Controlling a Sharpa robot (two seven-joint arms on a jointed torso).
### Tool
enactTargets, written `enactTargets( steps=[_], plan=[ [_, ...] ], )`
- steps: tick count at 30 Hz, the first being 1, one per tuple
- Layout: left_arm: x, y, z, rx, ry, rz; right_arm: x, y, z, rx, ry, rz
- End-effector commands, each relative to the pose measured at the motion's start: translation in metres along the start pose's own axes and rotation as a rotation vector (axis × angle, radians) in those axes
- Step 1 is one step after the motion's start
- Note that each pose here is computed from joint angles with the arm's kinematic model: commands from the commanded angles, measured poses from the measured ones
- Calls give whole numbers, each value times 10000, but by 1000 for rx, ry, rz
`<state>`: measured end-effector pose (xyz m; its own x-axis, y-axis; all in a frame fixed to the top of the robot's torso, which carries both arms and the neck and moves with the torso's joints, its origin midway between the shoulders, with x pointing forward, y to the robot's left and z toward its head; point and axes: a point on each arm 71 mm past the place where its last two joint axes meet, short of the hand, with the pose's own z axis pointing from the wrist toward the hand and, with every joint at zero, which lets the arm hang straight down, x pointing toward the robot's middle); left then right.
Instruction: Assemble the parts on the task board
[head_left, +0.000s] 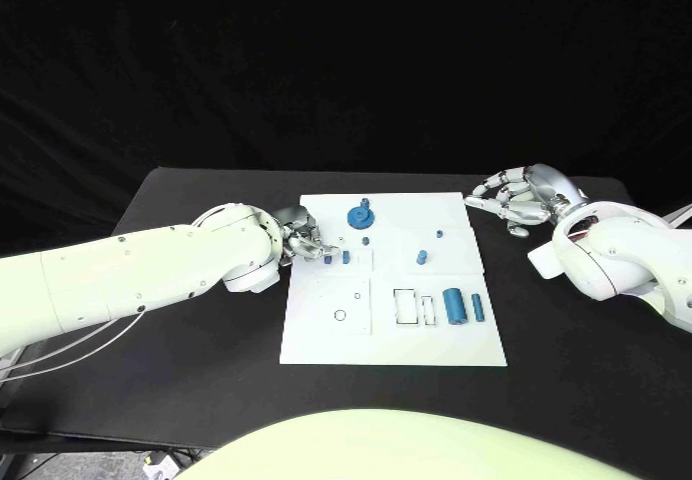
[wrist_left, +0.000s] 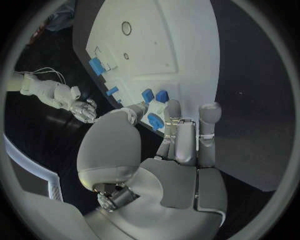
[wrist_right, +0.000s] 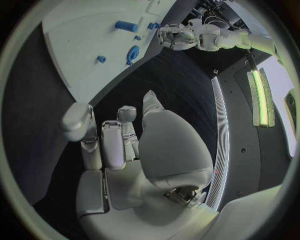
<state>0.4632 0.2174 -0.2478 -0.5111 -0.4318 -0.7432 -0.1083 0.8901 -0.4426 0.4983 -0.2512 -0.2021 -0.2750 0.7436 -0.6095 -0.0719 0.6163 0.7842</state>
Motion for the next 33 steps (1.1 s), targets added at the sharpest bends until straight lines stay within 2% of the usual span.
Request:
enactTargets(
  steps=[1,9,33],
  plan=[
    [17,-1,7,-3,18,12,5,3,-1,-2,2,-1],
    [54,5,19,-10,53,24,7,4,1,-2,2,-2],
    [84,-23,57,-12,65,9,10,7,1,-3,2,-2]
  ],
)
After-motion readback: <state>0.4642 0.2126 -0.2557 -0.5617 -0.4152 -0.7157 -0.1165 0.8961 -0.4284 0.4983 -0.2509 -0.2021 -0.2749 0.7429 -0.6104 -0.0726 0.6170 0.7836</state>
